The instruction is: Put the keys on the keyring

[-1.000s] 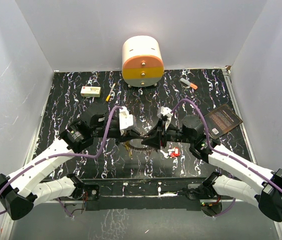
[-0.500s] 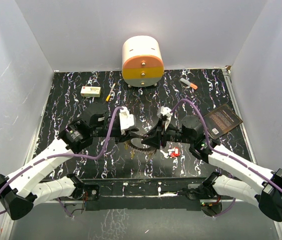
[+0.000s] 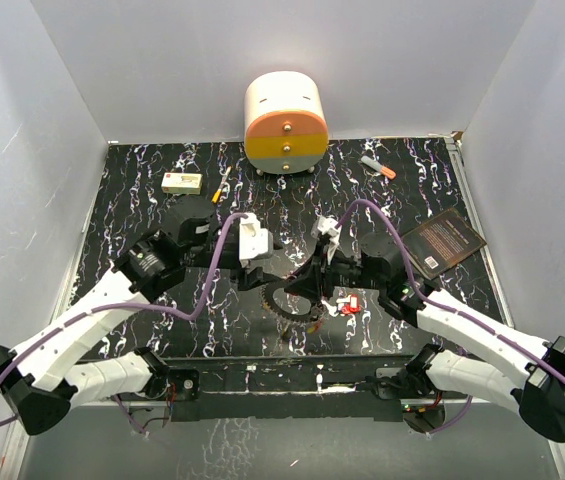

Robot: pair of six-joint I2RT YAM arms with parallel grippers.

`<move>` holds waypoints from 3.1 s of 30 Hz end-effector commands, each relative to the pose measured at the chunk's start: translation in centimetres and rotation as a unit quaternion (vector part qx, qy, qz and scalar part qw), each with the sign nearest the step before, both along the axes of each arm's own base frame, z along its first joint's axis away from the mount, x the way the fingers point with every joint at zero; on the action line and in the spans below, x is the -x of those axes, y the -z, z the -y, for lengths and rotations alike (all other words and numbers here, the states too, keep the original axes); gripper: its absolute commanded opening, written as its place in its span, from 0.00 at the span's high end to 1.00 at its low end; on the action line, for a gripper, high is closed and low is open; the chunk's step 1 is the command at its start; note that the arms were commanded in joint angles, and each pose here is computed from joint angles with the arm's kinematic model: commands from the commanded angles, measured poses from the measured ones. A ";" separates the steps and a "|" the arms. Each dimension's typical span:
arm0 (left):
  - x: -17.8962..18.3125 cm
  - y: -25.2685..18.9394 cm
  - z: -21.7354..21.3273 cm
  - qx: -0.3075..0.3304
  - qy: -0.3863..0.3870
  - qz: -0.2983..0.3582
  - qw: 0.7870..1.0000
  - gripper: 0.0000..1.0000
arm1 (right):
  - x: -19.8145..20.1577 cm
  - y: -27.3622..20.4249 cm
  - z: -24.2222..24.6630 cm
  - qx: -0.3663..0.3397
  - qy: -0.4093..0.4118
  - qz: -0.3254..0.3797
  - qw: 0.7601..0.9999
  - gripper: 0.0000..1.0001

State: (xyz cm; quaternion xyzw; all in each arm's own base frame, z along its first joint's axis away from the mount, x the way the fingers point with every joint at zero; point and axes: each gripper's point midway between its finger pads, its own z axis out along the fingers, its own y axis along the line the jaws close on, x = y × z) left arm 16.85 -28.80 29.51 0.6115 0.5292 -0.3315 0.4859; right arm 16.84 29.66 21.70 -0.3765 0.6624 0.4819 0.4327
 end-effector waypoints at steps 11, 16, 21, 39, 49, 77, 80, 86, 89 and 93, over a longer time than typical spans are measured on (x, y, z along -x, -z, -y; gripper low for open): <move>2.0 3.9 0.9 -0.026 0.071 -0.051 0.996 0.40 | -0.1 -5.8 -1.2 -0.056 -0.015 0.073 0.996 0.92; 2.1 4.4 0.9 -0.031 0.080 -0.049 0.995 0.41 | 0.0 -6.0 -1.4 -0.058 -0.018 0.073 0.995 0.92; 1.7 5.1 1.0 -0.038 0.079 -0.040 0.995 0.47 | 0.2 -6.1 -1.5 -0.060 -0.021 0.072 0.995 0.92; 1.3 4.4 0.5 -0.042 0.068 -0.018 0.997 1.00 | 0.2 -5.7 -1.7 -0.056 -0.014 0.064 0.996 0.92; 1.5 2.9 0.6 -0.026 0.060 -0.023 0.998 1.00 | -0.4 -5.0 -1.6 -0.050 0.004 0.057 0.997 0.92; -0.2 5.0 1.1 -0.050 0.038 -0.026 0.998 0.59 | -0.3 -6.0 -1.6 -0.062 0.002 0.062 0.996 0.92; -0.3 5.1 1.1 -0.053 0.037 -0.023 0.998 0.71 | -0.3 -5.9 -1.5 -0.061 0.003 0.062 0.996 0.92; 0.0 5.5 1.0 -0.057 0.041 -0.028 0.997 0.78 | -0.3 -5.9 -1.6 -0.062 0.002 0.061 0.996 0.92; 0.1 5.5 0.9 -0.059 0.043 -0.027 0.997 0.91 | -0.4 -6.0 -1.6 -0.061 0.003 0.062 0.996 0.92; 0.2 5.3 0.8 -0.059 0.043 -0.025 0.997 1.00 | -0.4 -5.7 -1.6 -0.059 0.004 0.060 0.996 0.92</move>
